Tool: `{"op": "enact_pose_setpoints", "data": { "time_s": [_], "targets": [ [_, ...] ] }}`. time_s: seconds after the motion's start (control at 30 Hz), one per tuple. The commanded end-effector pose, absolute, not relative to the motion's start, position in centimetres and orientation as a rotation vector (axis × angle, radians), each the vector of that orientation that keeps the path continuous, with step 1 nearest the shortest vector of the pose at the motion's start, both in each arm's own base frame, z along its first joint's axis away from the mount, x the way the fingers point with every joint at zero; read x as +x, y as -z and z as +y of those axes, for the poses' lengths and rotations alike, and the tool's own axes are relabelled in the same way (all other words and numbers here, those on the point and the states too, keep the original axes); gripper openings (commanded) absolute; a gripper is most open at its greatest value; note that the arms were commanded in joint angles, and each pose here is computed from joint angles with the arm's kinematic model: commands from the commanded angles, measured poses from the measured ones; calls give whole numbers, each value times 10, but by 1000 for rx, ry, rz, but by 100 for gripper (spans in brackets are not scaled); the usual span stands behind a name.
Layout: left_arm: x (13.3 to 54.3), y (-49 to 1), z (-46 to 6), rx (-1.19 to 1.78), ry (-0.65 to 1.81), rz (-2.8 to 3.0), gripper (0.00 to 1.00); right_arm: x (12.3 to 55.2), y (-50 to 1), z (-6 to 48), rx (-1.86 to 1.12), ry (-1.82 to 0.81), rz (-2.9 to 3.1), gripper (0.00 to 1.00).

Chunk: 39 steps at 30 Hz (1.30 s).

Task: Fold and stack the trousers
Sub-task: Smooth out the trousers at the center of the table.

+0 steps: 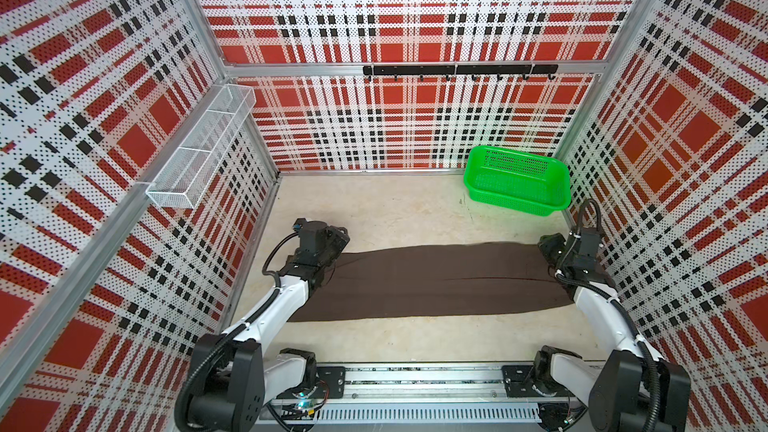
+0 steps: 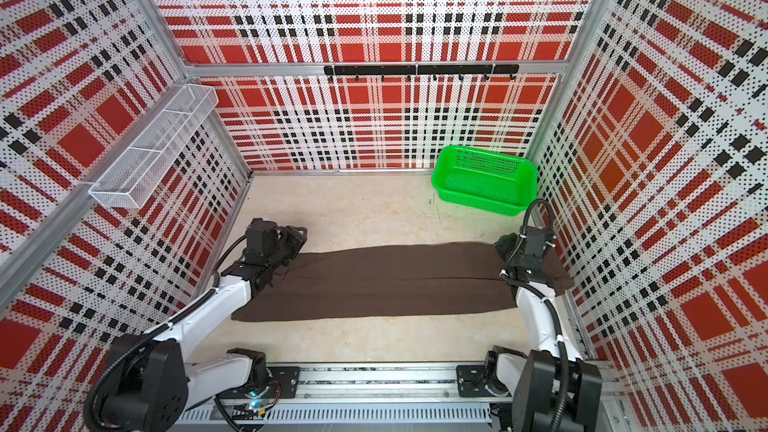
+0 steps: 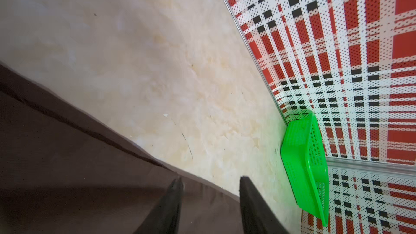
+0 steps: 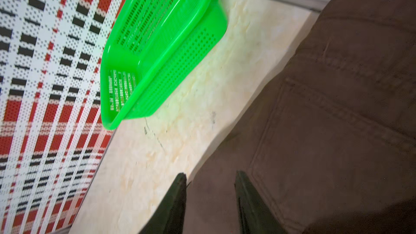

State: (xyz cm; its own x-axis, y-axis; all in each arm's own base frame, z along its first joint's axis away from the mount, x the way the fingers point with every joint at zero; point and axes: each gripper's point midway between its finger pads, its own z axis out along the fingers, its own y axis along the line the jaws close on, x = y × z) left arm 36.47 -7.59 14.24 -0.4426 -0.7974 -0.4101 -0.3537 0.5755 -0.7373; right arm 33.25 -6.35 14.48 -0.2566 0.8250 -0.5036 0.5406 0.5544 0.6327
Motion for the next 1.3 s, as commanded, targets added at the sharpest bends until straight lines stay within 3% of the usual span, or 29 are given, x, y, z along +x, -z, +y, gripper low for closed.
{"op": "enact_pose_setpoints", "data": {
  "time_s": [0.0,0.33,0.6,1.0,1.27],
  "targets": [
    [368,-134,-88,-911,739,2042,44,323,-144,-52,1107,-449,1969,39],
    [354,-92,-134,-845,744,2201,43,309,-124,-36,1086,-482,2078,40],
    [340,-85,-136,-856,734,2219,54,295,-130,-34,1046,-431,2163,43],
    [329,-64,-138,-905,783,2231,49,291,-105,-20,1057,-510,2231,39],
    [296,-30,-139,-925,754,2329,52,285,-83,-16,1076,-518,2295,38]
  ]
}}
